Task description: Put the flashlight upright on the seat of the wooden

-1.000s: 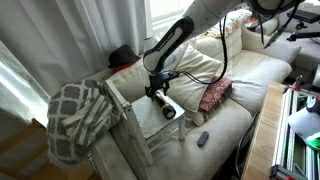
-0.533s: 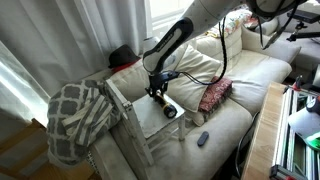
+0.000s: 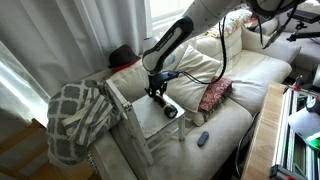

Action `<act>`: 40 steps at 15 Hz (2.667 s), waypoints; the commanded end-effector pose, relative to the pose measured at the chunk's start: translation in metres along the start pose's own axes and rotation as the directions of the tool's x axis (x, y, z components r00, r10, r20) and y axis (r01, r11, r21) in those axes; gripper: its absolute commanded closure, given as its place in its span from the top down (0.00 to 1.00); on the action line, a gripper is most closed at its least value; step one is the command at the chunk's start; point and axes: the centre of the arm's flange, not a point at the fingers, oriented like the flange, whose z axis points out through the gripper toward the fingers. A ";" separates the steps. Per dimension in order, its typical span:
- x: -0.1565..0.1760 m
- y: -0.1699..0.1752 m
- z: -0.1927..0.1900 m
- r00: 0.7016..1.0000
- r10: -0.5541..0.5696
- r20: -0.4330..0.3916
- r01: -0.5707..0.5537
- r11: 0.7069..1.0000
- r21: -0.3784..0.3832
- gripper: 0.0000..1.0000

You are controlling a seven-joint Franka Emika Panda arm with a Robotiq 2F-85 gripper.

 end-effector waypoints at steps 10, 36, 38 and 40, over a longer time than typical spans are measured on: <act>-0.021 -0.027 -0.052 0.849 -0.498 -0.178 0.526 0.830 0.184 0.25; -0.018 -0.012 -0.066 0.348 -0.717 -0.603 0.934 0.320 0.160 0.25; -0.017 -0.013 -0.066 0.318 -0.690 -0.650 0.943 0.299 0.144 0.25; -0.016 -0.011 -0.065 0.296 -0.673 -0.678 0.951 0.274 0.143 0.25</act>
